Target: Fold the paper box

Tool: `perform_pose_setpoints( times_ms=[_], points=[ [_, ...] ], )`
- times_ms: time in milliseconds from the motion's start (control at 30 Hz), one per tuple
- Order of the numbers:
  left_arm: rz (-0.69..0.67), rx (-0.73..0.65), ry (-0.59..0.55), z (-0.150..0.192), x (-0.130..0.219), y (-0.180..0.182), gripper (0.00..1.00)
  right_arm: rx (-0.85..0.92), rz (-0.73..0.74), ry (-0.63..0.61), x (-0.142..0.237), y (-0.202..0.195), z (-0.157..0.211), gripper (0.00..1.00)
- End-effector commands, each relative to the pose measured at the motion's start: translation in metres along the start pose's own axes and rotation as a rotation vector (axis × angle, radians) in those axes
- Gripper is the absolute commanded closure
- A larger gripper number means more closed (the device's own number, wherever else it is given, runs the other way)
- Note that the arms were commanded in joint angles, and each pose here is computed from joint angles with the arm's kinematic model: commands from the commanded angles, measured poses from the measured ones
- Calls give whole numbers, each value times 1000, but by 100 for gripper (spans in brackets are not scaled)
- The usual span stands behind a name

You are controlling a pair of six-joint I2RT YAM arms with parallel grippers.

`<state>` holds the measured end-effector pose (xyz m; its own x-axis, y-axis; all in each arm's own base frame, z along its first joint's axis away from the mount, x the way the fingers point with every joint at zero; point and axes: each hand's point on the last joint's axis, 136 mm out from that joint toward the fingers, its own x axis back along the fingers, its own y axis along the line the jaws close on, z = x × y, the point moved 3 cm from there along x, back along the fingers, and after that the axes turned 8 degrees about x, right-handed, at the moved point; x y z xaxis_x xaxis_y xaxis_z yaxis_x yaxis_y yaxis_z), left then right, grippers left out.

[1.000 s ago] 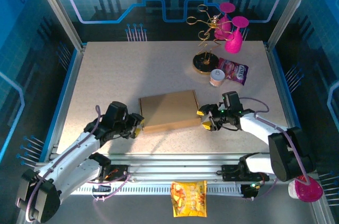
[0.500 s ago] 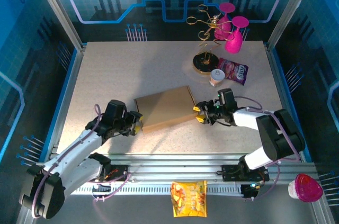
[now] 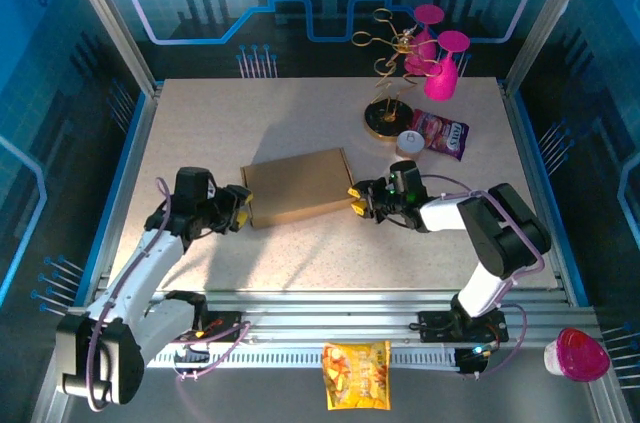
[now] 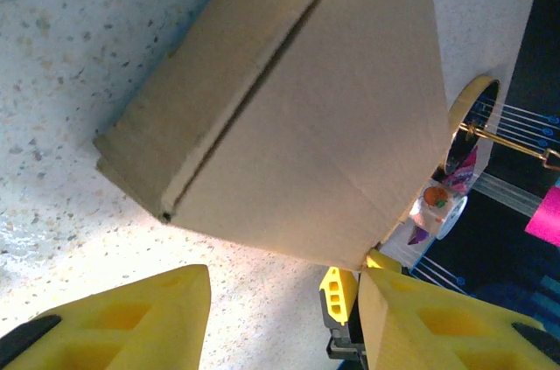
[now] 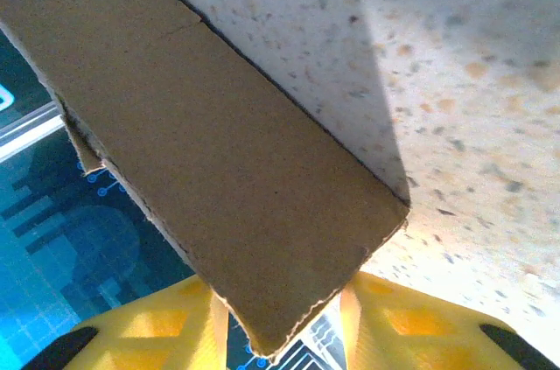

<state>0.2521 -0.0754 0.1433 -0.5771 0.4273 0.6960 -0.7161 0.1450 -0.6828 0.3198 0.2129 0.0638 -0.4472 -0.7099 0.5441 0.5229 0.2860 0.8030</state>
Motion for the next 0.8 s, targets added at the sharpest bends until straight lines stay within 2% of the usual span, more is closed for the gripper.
perform_pose_setpoints(
  times_ms=[0,200,300,433,467,500,533,567,633,767],
  points=[
    [-8,-55,12,1,10,-5,51,-42,38,-71,-4,-9,-10,62],
    [40,-85,-33,-2,28,-12,50,-17,-10,-50,13,7,-7,36],
    [59,-109,-72,-2,41,-16,50,59,-13,-76,45,25,-3,26],
    [101,-123,-121,-3,56,-20,48,216,5,-126,100,42,3,19],
    [110,-119,-129,-3,57,-20,47,247,0,-145,114,45,4,4],
    [123,-120,-135,-3,59,-20,42,277,10,-167,128,43,4,0],
    [138,-129,-146,-3,61,-22,14,314,16,-203,146,42,4,0],
    [149,-142,-160,-4,63,-23,1,347,28,-241,161,40,2,0],
    [152,-166,-217,-9,71,-22,1,459,105,-362,202,32,-3,0],
    [101,-227,-391,-25,90,-12,1,658,386,-543,260,15,-5,0]
  ],
)
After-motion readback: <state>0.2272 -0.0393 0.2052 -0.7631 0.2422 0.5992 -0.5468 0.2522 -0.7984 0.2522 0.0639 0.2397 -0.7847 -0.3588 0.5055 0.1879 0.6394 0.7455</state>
